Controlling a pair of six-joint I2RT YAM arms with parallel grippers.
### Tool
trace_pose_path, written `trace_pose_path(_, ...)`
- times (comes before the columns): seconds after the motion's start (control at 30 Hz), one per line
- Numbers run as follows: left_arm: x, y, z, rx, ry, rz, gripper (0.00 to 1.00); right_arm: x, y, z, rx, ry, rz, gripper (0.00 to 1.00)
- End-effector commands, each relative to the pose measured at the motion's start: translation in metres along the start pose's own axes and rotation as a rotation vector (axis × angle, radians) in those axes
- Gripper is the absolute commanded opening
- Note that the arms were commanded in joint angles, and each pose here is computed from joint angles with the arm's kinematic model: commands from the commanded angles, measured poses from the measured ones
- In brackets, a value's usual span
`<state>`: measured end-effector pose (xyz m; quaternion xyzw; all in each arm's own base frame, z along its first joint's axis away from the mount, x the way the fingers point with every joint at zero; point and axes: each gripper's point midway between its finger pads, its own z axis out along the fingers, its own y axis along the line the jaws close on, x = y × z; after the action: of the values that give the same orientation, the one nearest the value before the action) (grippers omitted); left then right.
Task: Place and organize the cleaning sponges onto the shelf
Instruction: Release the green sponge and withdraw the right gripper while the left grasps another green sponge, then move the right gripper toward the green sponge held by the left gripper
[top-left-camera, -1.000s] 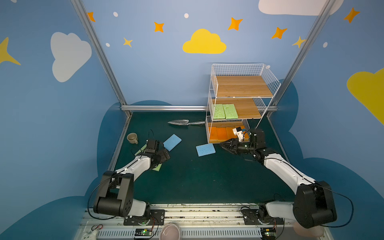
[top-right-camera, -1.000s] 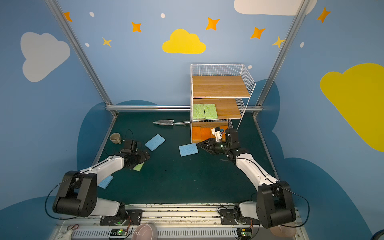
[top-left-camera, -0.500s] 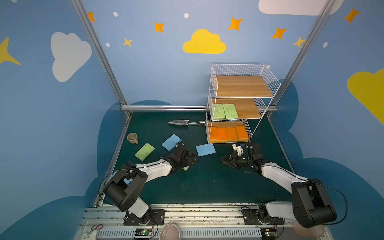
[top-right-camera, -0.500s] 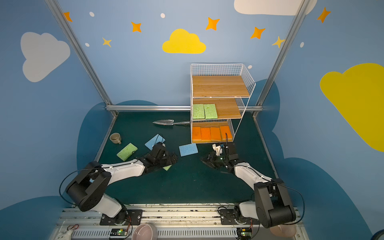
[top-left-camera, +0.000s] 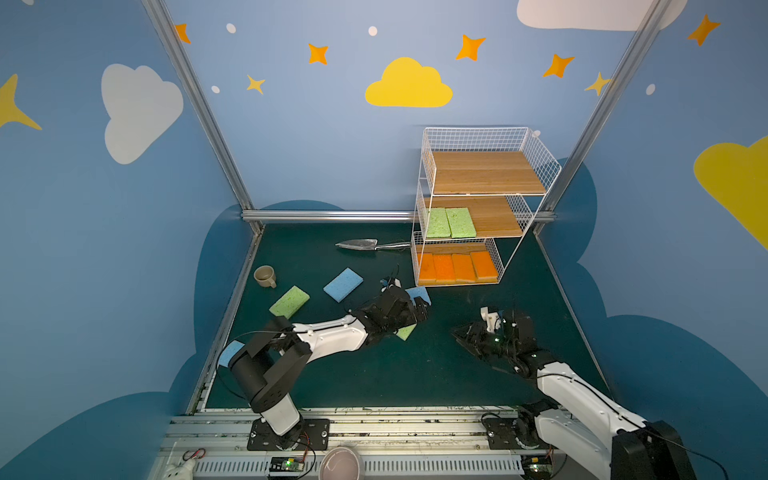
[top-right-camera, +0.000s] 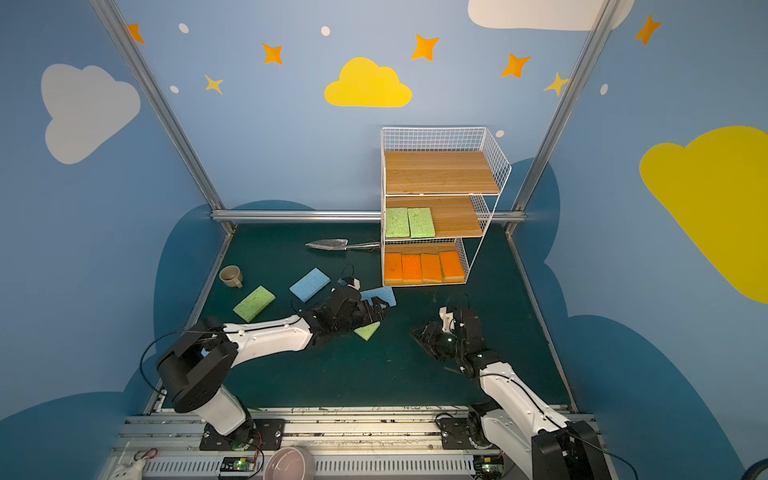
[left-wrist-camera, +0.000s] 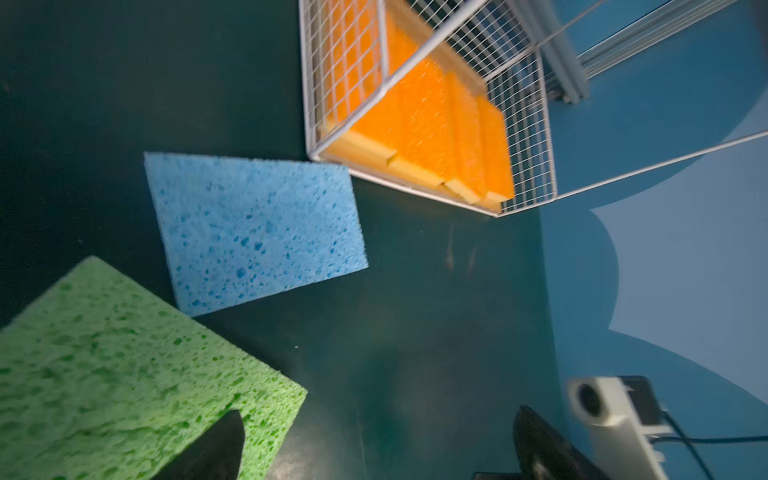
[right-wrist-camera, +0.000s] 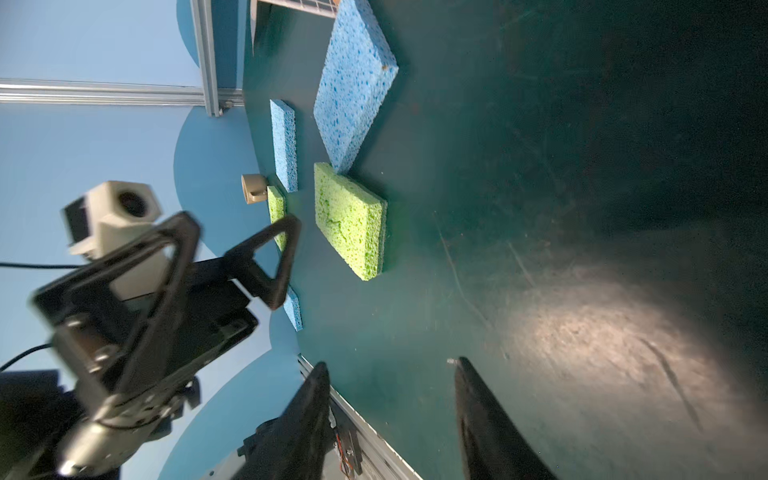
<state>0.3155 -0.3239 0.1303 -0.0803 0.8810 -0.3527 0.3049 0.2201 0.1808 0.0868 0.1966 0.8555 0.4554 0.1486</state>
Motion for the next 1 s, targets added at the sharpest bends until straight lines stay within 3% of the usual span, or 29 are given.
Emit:
trace_pose_path(0.0, -0.013, 0.005, -0.024, -0.062, -0.029, 0.130, 0.99, 0.000, 0.005, 0.007, -0.013, -0.059, 0.019, 0.49)
trace_pose_path(0.47, 0.011, 0.102, -0.076, -0.175, 0.025, 0.078, 0.99, 0.025, 0.019, 0.070, -0.059, -0.107, 0.068, 0.46)
trace_pose_path(0.97, 0.017, 0.139, -0.099, -0.186, -0.007, 0.034, 0.99, 0.027, 0.031, 0.130, -0.048, -0.028, 0.088, 0.38)
